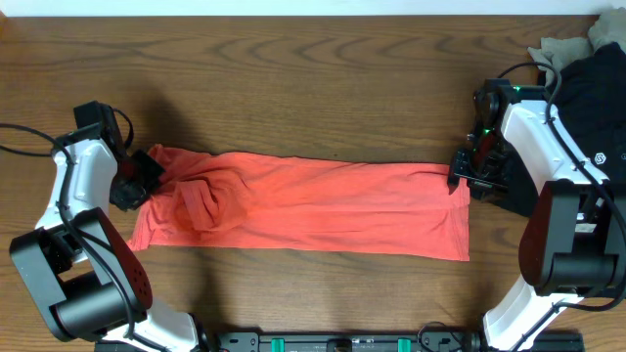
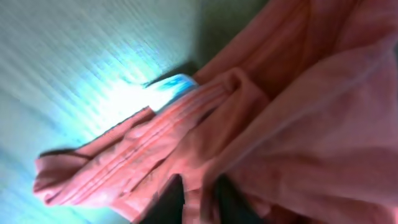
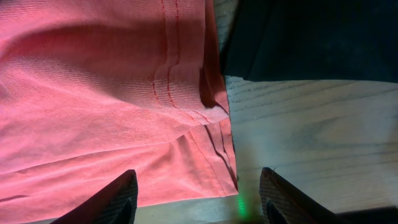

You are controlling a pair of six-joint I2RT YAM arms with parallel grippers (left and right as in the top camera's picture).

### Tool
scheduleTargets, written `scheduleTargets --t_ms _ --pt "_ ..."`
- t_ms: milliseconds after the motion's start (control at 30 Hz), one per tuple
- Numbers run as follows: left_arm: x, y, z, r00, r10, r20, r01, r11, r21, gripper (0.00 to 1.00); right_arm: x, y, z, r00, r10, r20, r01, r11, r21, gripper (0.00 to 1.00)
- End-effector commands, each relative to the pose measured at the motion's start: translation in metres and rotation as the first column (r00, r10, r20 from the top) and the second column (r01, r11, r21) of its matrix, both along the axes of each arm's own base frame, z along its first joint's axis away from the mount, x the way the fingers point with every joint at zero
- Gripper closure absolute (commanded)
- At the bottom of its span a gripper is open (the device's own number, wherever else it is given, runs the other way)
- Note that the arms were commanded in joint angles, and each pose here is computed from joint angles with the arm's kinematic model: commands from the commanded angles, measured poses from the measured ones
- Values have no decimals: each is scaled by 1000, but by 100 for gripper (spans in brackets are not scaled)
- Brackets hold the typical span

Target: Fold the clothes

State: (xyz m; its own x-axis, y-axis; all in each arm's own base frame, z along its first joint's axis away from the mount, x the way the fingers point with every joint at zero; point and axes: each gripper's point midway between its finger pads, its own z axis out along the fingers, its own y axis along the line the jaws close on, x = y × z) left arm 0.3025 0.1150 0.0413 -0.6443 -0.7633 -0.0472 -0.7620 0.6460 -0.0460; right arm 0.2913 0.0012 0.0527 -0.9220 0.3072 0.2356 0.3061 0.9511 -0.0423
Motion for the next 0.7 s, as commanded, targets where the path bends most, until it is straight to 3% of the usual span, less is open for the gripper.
scheduleTargets --t_ms 0,133,500,667 --pt "-13 12 -7 998 25 -59 -21 998 64 72 -2 6 0 1000 24 -2 -24 1000 -3 39" --pt "-13 19 -3 998 31 -63 -25 995 93 71 -2 6 0 1000 23 -3 -23 1000 -3 39" --pt "24 -26 56 981 -101 166 115 990 -79 67 3 -8 0 999 23 22 -24 999 48 32" --pt "17 -57 53 974 -190 126 203 974 -104 67 6 -11 0 991 122 63 -129 983 130 23"
